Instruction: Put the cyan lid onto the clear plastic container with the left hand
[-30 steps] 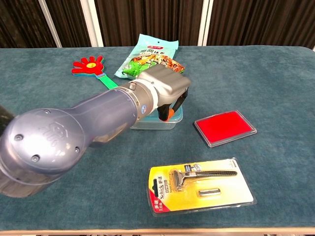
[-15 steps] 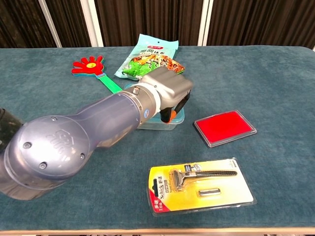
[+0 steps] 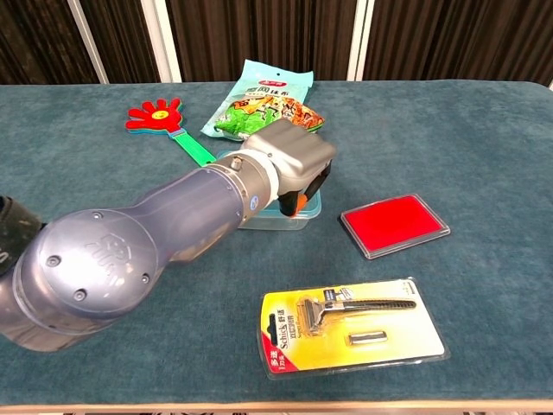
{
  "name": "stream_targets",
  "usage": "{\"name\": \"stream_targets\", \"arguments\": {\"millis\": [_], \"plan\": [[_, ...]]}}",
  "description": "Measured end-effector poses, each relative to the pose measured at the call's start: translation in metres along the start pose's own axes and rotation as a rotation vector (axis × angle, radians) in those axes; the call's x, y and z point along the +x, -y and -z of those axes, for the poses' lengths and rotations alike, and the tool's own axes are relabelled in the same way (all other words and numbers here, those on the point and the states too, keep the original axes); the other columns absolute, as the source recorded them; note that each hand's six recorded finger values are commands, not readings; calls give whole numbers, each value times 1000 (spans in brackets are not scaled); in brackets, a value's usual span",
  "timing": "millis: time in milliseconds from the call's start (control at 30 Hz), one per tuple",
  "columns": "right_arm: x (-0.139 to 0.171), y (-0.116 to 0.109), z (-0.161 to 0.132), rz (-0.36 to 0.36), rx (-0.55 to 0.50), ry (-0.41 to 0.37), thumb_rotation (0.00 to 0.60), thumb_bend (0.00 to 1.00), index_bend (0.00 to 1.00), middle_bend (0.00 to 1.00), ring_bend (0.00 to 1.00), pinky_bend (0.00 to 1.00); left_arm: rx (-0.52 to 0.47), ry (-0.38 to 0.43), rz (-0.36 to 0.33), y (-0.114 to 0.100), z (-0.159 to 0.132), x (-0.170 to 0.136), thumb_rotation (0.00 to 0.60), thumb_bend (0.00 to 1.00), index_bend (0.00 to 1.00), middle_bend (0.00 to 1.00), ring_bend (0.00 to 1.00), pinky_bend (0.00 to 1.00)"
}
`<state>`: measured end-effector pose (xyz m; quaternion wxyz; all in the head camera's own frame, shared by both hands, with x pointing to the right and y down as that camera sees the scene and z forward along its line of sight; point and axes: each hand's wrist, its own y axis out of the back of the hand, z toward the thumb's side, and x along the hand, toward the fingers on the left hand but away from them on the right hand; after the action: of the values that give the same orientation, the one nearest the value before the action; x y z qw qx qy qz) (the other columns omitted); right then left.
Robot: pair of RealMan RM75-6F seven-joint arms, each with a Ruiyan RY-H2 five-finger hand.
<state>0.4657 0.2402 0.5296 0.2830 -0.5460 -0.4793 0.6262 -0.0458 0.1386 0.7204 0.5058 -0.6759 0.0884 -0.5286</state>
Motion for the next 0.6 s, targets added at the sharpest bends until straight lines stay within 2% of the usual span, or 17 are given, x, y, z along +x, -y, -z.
{"name": "stream_targets", "arguments": {"millis": [167,333,433,600], "plan": [[0,0,1,4,3,1,600,414,35,0,0,0,-42,-3,-25,-11,2,0,600,511,619,516,267,154],[0,0,0,4,8,-7,600,414,35,0,0,0,-111,-10,-116,-44,13,-7,600,488,476,466,253,153],[0,0,-1,3,14,-16,600,414,35,0,0,0,-145,-21,-167,-62,26,-15,600,450,348,380,204,138],[0,1,-3,4,23,-35,600,402,35,0,0,0,-187,-85,-239,-84,66,-39,600,369,236,236,94,95]]}}
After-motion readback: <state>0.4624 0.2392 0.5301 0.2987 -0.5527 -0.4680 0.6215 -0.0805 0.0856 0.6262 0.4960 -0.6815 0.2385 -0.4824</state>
